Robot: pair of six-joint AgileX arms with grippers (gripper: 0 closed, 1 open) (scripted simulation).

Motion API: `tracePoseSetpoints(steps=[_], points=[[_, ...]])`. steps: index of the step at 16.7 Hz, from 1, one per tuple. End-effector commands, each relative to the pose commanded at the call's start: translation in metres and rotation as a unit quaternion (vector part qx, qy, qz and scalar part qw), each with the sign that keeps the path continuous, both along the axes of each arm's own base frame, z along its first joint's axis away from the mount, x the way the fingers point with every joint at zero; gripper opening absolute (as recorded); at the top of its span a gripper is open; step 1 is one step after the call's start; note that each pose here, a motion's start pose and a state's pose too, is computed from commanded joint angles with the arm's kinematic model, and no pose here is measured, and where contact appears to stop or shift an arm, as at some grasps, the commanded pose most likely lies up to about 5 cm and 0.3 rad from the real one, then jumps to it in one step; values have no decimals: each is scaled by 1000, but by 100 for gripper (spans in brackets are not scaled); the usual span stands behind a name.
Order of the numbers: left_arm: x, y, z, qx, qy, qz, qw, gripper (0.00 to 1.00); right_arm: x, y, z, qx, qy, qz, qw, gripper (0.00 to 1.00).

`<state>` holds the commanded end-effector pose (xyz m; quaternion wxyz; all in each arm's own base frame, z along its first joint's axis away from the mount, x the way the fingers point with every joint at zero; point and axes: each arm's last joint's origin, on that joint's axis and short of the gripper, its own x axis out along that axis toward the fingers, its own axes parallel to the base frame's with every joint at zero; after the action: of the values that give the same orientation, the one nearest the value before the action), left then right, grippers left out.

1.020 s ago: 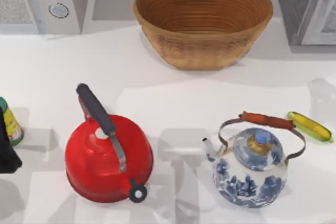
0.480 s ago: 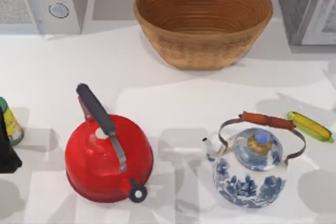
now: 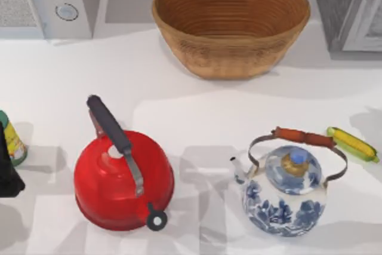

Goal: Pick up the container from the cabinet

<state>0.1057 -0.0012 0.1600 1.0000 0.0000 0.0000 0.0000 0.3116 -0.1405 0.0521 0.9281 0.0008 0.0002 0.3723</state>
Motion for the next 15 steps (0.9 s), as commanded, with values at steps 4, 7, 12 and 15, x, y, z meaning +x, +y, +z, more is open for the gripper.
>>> tracePoseSetpoints(steps=[4, 7, 12, 15], points=[[0, 0, 0, 0, 0, 0, 1000, 100, 0, -1, -2, 0, 0, 2, 1000, 0], [0, 0, 0, 0, 0, 0, 1000, 100, 1, 2, -3, 2, 3, 4, 1000, 0], [0, 0, 0, 0, 0, 0, 1000, 100, 16, 15, -7, 0, -1, 2, 1000, 0], [0, 0, 0, 0, 0, 0, 1000, 100, 17, 16, -8, 0, 0, 2, 1000, 0]])
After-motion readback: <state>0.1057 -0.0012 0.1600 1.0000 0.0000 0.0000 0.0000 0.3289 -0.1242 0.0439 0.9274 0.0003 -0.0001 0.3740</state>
